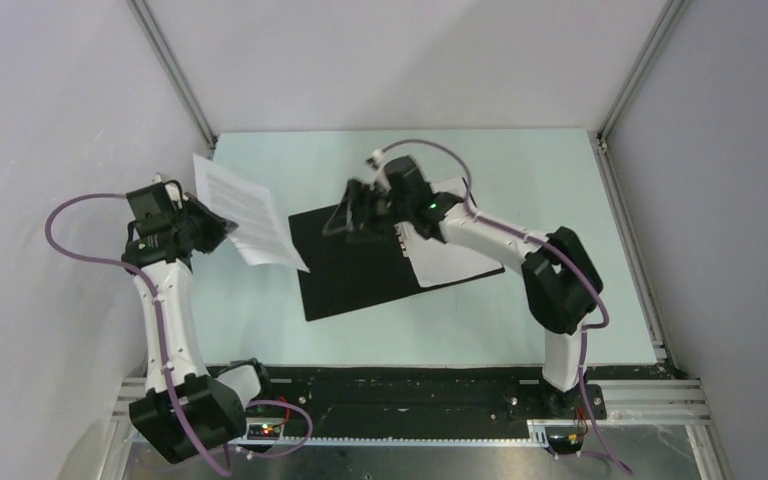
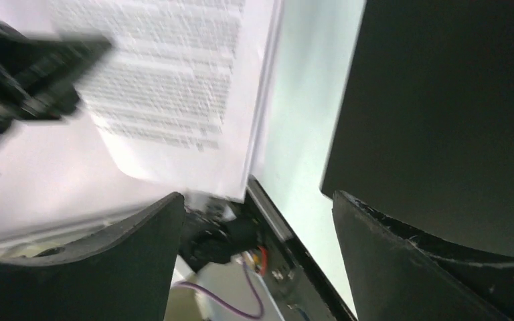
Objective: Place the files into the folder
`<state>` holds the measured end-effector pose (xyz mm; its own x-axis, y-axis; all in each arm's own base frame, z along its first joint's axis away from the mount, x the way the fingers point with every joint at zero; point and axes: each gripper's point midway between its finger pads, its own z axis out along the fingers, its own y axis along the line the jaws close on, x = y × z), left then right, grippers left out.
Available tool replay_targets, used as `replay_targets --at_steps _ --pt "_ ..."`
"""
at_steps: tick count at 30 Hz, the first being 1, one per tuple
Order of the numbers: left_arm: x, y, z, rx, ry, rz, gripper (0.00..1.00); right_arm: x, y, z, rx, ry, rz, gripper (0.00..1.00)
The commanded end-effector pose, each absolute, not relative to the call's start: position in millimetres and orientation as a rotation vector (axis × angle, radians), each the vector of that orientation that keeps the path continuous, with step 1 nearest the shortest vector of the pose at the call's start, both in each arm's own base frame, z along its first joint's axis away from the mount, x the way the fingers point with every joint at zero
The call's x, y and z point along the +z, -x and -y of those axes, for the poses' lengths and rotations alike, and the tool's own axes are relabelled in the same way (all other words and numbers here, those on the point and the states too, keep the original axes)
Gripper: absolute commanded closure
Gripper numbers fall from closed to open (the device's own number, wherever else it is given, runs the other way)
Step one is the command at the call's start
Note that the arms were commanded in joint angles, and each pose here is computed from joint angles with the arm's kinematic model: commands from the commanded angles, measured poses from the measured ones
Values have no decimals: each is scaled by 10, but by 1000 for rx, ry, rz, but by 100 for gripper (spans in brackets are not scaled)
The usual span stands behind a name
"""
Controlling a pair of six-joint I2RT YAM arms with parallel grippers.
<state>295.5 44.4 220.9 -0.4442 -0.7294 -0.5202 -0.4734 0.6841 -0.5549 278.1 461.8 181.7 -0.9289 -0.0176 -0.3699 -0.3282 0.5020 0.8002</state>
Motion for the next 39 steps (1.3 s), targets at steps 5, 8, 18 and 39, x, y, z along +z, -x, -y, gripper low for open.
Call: replay_targets --at_steps 5,8,18,39 --pt "3151 -2982 236 -774 733 -1994 100 2675 -3177 -4412 1975 9 -2202 13" --pt "3412 -2984 424 -835 657 -1960 100 2737 -3211 -4377 2044 -64 -2181 13" --pt "3752 -3010 999 -1042 519 -1937 100 2992 -3254 -4312 2180 -167 -2058 11" --pt "3019 -3017 1355 -1153 455 -2159 100 3150 -3364 -4004 2160 -191 -1896 50"
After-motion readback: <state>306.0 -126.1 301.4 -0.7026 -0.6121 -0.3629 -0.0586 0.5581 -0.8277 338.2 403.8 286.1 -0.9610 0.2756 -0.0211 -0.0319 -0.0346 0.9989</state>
